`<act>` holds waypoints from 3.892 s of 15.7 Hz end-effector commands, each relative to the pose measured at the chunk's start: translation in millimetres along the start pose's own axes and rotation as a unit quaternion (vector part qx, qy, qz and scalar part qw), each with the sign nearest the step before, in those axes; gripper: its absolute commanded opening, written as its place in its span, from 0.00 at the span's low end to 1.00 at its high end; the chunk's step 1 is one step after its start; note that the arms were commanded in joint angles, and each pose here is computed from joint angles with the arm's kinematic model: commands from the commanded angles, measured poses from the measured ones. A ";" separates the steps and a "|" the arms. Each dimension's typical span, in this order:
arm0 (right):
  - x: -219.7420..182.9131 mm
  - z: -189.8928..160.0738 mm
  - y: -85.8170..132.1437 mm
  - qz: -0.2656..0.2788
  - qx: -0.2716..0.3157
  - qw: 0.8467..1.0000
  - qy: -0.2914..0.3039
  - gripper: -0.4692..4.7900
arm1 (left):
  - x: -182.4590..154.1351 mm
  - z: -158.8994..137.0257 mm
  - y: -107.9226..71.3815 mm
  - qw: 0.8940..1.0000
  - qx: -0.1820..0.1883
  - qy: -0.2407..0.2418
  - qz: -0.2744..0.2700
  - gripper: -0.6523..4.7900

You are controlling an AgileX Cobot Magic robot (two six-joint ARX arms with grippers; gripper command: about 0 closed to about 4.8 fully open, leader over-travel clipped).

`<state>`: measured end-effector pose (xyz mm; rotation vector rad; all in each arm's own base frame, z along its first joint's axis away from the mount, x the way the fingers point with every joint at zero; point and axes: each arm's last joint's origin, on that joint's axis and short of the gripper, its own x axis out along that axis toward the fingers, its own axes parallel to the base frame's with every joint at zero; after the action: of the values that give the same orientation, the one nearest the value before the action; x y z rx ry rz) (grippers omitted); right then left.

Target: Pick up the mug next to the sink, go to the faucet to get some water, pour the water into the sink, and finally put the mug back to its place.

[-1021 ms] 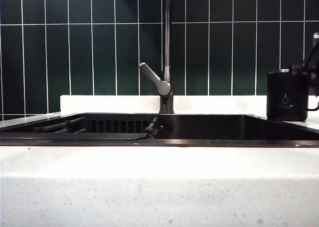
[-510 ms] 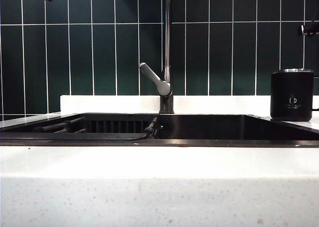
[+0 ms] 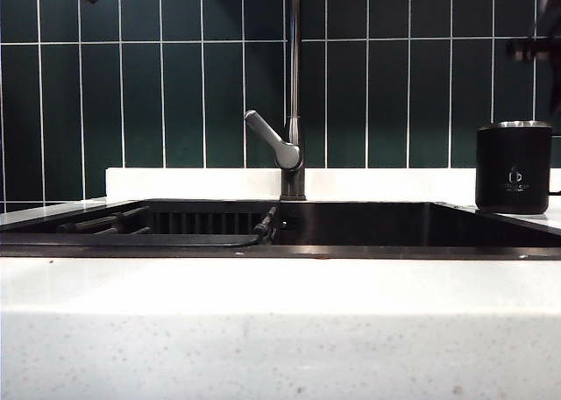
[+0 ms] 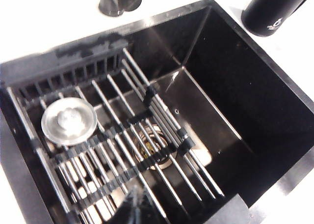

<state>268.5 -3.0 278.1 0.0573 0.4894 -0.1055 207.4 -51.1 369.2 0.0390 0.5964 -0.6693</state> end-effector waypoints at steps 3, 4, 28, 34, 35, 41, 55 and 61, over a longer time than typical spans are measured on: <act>-48.5 11.4 1.0 0.024 -0.016 0.999 -0.046 0.13 | -10.7 -3.1 -1.3 0.997 -0.026 0.009 0.078 0.11; -64.1 9.5 -0.7 0.025 -0.014 0.997 -0.068 0.13 | -17.3 -5.0 -3.8 0.995 -0.024 0.008 0.098 0.11; -144.4 -133.2 -21.0 0.013 0.007 0.971 -0.238 0.15 | -15.3 -157.2 -19.3 0.968 -0.099 -0.151 0.173 0.11; -148.2 -137.2 -21.2 0.025 0.004 0.971 -0.239 0.17 | -14.3 -153.7 -17.5 0.961 -0.065 -0.194 0.186 0.11; -148.0 -137.7 -21.2 0.025 0.004 0.971 -0.236 0.17 | -13.6 -154.4 -17.4 0.959 -0.048 -0.209 0.188 0.11; -146.1 -139.5 -20.9 0.028 0.003 0.973 -0.231 0.12 | -10.9 -181.4 -19.6 0.947 -0.028 -0.260 0.188 0.11; -110.3 -171.8 -14.7 0.099 -0.030 0.975 -0.196 0.09 | 15.5 -222.9 -12.0 0.937 -0.018 -0.294 0.189 0.11; -98.6 -185.2 -14.6 0.097 -0.042 0.978 -0.179 0.09 | 23.4 -232.4 -8.6 0.939 -0.025 -0.280 0.200 0.11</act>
<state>93.7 5.9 157.9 0.0083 0.1605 0.0937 98.4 -20.3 166.5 -0.0794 0.0486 -0.2580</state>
